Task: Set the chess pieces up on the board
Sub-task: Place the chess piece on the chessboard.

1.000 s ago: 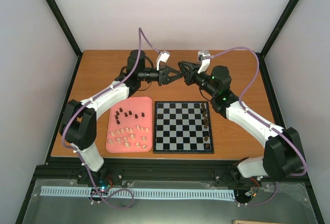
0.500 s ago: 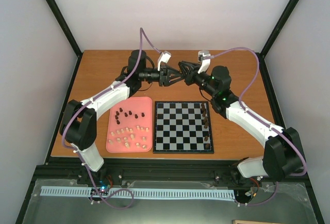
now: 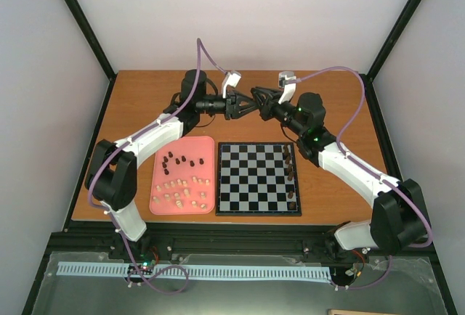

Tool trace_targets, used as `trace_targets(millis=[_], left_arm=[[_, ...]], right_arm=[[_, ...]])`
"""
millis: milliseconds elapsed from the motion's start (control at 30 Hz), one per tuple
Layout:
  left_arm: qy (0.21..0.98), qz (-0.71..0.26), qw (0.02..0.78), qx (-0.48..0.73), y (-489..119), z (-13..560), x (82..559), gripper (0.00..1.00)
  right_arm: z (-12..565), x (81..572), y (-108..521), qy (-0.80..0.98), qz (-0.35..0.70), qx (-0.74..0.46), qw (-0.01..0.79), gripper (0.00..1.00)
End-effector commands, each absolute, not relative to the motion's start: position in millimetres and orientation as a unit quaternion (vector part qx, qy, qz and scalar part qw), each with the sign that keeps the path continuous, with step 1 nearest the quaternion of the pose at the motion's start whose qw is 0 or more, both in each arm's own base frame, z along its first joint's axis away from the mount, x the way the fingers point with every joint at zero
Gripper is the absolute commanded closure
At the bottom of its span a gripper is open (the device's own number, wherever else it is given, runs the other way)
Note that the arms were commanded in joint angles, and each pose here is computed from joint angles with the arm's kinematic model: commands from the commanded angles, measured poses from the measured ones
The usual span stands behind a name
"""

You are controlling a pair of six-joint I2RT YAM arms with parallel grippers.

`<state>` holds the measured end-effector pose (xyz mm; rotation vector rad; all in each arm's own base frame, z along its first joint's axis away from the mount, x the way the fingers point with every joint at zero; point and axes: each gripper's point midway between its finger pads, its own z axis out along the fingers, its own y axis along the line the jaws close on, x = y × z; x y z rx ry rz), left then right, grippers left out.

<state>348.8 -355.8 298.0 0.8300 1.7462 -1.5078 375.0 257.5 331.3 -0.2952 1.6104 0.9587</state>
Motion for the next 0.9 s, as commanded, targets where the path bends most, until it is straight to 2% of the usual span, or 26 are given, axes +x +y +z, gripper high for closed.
trace_targets(millis=[0,133,333,633,800,867], left_arm=[[0.641,-0.573,0.382,0.340,-361,331,351,0.62],[0.638,-0.568,0.389,0.345,-360,335,350,0.64],[0.639,-0.571,0.380,0.347,-362,330,352,0.88],[0.629,-0.553,0.399,0.373,-359,327,347,0.99],[0.650,-0.518,0.382,0.404,-355,310,341,0.99],[0.657,-0.505,0.376,0.415,-354,304,342,0.99]], right_arm=[[332,373,258,0.690,0.407,-0.133,0.583,0.97],[329,373,257,0.693,0.404,-0.132,0.583,0.97],[330,372,257,0.692,0.406,-0.134,0.582,0.97],[329,378,249,0.703,0.378,-0.120,0.591,0.97],[329,383,248,0.715,0.356,-0.127,0.587,0.74],[329,385,250,0.720,0.353,-0.132,0.583,0.69]])
